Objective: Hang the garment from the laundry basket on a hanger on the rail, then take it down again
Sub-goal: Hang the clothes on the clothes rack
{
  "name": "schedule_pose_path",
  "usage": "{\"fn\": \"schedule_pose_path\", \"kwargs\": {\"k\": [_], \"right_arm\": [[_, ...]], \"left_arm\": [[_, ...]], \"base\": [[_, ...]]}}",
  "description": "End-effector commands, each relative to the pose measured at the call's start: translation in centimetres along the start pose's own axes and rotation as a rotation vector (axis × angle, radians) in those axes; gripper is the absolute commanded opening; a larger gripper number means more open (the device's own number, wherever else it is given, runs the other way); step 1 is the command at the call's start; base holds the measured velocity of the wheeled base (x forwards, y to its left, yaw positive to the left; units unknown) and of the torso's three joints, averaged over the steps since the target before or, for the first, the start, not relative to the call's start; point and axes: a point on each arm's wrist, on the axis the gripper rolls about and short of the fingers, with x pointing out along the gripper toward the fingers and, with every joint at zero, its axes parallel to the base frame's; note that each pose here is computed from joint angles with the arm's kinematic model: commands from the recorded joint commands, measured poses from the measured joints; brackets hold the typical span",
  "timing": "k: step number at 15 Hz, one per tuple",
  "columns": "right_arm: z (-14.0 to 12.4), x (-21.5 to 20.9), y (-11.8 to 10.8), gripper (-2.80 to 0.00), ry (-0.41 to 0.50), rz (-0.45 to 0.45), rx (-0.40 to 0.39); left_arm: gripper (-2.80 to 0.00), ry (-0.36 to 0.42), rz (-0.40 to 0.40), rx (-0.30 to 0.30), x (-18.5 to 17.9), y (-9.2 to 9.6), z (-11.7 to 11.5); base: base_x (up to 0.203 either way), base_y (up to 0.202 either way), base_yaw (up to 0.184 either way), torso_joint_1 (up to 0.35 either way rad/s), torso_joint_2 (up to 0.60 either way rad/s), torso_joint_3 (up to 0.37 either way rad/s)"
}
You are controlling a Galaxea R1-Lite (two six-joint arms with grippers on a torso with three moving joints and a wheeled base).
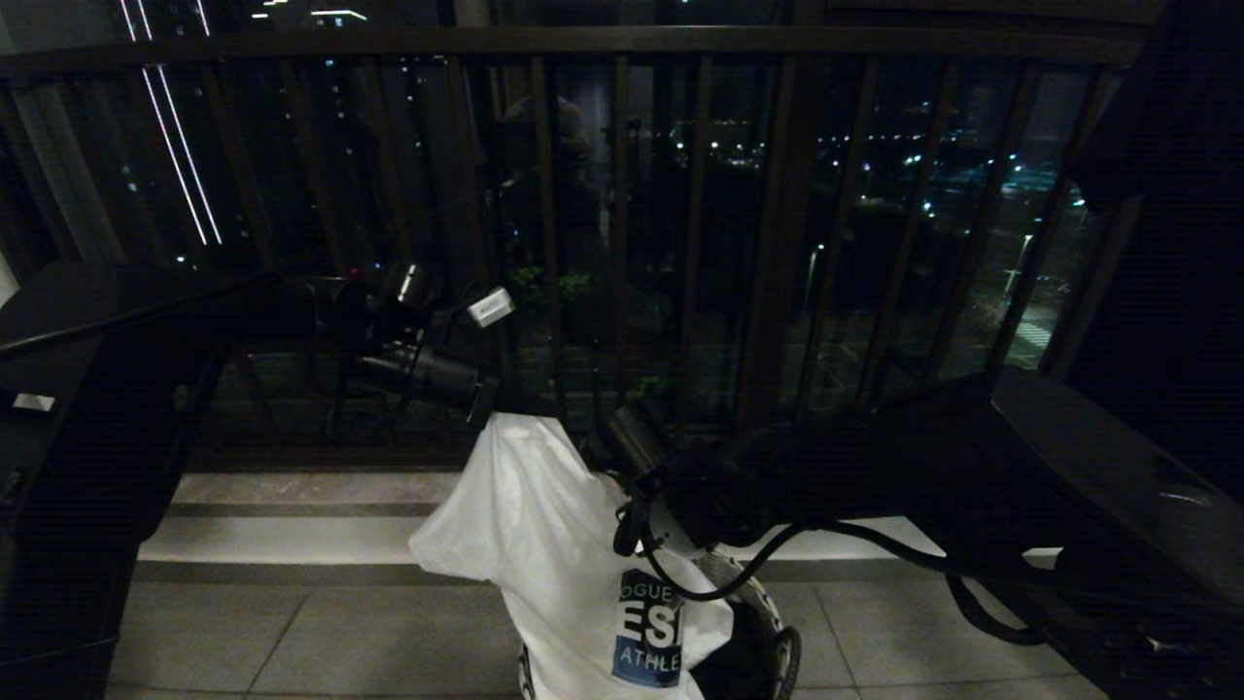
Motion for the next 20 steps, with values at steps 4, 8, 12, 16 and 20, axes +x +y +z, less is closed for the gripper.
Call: {"fn": "schedule_pose_path", "kwargs": {"k": [4, 8, 12, 16, 20], "right_arm": [[0.0, 0.0, 0.0, -2.8, 0.0, -0.003, -0.001], [0.7, -0.4, -0.8, -2.8, -0.025, -0.01, 0.026], [2.0, -1.8, -3.1, -2.8, -0.06, -0.025, 0.066], [2.7, -2.2, -4.9, -2.8, -0.074, -0.045, 0.081], [3.7, -4.5, -7.0, -2.8, -0.116, -0.053, 0.116]], "left_arm": [[-2.8, -0.003, -0.004, 0.002, -0.1, -0.1, 0.1], [-2.8, -0.017, 0.001, -0.004, -0.6, -0.8, 1.1], [-2.8, -0.029, 0.021, 0.012, -1.7, -1.0, 1.6], [-2.8, -0.036, 0.039, 0.018, -2.6, -1.2, 1.8], [-2.8, -0.031, 0.04, 0.023, -2.4, -1.0, 1.6]], "base": [[0.0, 0.0, 0.0, 0.0, 0.0, 0.0], [0.0, 0.0, 0.0, 0.0, 0.0, 0.0], [0.0, 0.0, 0.0, 0.0, 0.0, 0.0], [0.0, 0.0, 0.0, 0.0, 0.0, 0.0], [0.0, 0.0, 0.0, 0.0, 0.0, 0.0]]}}
